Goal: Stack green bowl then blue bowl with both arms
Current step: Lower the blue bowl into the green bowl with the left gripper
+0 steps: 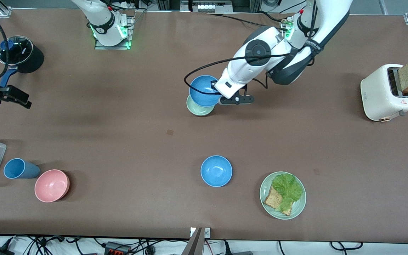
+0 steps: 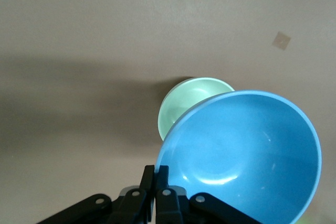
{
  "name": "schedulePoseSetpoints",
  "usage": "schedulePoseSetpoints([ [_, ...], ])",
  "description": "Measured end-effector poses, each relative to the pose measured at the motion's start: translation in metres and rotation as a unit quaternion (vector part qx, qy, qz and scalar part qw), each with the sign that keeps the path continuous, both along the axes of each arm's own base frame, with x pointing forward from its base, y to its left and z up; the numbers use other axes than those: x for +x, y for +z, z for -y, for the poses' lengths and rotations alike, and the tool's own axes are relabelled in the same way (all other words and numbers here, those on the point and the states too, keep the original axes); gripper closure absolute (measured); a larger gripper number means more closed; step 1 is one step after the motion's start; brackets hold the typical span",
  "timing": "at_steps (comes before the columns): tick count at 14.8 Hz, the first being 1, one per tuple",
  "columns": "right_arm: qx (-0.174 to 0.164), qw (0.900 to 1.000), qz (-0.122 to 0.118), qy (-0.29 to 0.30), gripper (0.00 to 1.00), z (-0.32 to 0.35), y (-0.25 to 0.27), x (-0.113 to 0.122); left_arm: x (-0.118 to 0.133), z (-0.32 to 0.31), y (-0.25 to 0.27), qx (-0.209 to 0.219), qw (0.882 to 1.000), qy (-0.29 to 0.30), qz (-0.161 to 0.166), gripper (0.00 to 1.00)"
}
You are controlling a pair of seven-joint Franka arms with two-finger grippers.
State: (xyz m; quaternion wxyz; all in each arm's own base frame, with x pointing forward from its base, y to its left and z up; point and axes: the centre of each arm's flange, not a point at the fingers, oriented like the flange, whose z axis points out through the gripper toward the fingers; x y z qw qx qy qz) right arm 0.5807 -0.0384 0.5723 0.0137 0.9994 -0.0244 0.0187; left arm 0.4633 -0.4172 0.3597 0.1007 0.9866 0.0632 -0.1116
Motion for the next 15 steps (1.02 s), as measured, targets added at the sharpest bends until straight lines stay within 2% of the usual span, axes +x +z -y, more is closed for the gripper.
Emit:
schedulePoseSetpoints([
  [6, 0.000, 1.000, -0.011, 0.013, 0.00, -0.001, -0.005, -0.007, -0.004, 0.018, -0.040, 0.018, 0.999, -0.016, 0.024, 0.96],
  [15, 0.001, 1.000, -0.013, 0.018, 0.00, -0.004, -0.005, -0.007, -0.013, 0.028, -0.077, 0.041, 0.998, -0.048, 0.030, 0.96],
])
